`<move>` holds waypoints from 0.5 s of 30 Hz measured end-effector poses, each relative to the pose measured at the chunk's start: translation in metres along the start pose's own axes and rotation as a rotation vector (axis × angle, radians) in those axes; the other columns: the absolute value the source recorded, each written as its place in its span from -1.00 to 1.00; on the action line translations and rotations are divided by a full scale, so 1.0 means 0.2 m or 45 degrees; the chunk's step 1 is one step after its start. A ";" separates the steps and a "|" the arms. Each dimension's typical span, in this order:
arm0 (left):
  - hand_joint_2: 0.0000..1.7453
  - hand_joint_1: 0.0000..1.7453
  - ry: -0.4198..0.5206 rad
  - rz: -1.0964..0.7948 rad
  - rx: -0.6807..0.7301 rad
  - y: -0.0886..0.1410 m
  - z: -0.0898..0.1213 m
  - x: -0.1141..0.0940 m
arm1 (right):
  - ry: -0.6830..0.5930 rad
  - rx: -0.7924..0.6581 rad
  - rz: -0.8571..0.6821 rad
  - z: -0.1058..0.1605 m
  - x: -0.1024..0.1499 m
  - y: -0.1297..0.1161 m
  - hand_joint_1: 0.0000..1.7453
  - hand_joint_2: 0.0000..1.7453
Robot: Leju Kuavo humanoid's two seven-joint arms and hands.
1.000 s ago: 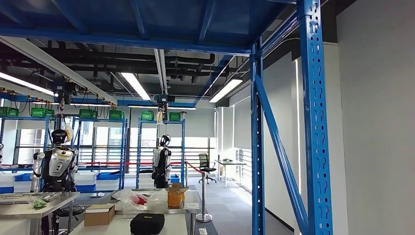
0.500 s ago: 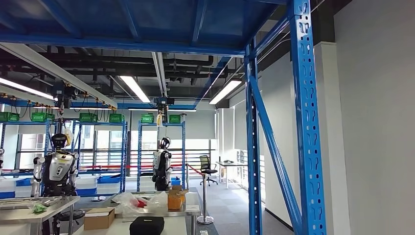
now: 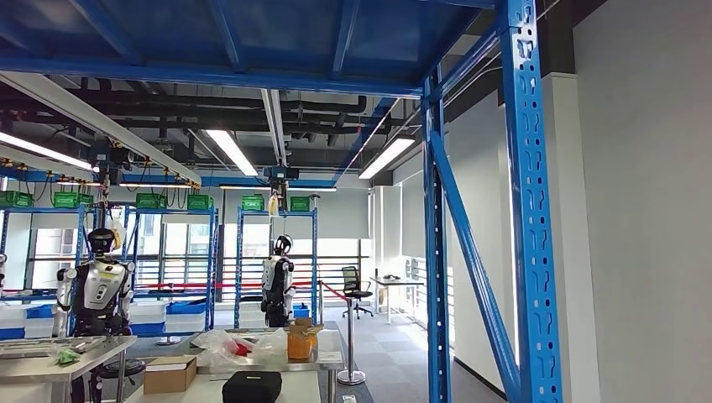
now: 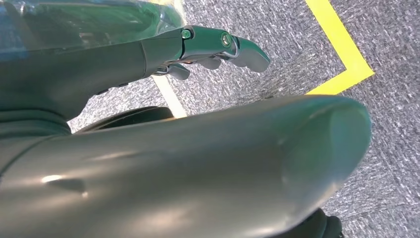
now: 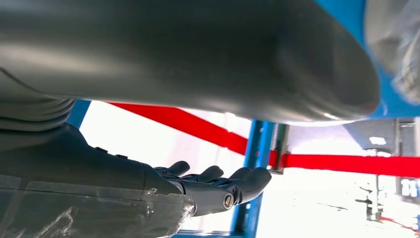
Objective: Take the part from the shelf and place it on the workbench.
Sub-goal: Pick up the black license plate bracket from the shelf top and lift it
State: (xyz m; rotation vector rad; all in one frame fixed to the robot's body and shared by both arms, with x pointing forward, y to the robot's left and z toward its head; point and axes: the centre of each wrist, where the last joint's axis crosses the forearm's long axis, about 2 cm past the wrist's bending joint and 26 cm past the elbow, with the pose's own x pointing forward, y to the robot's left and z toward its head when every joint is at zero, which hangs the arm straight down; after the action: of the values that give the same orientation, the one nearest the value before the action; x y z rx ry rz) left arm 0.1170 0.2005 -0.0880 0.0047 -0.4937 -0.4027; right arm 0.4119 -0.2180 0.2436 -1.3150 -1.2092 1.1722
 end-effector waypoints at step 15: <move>-1.00 -1.00 0.007 0.002 -0.002 0.00 0.00 0.00 | -0.027 -0.002 -0.062 0.01 0.04 -0.01 -1.00 -1.00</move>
State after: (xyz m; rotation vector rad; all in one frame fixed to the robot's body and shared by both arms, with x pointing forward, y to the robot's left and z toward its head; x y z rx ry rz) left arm 0.1177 0.2006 -0.0879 0.0043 -0.4878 -0.4017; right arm 0.4104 -0.2103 0.2451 -1.2704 -1.2509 1.1531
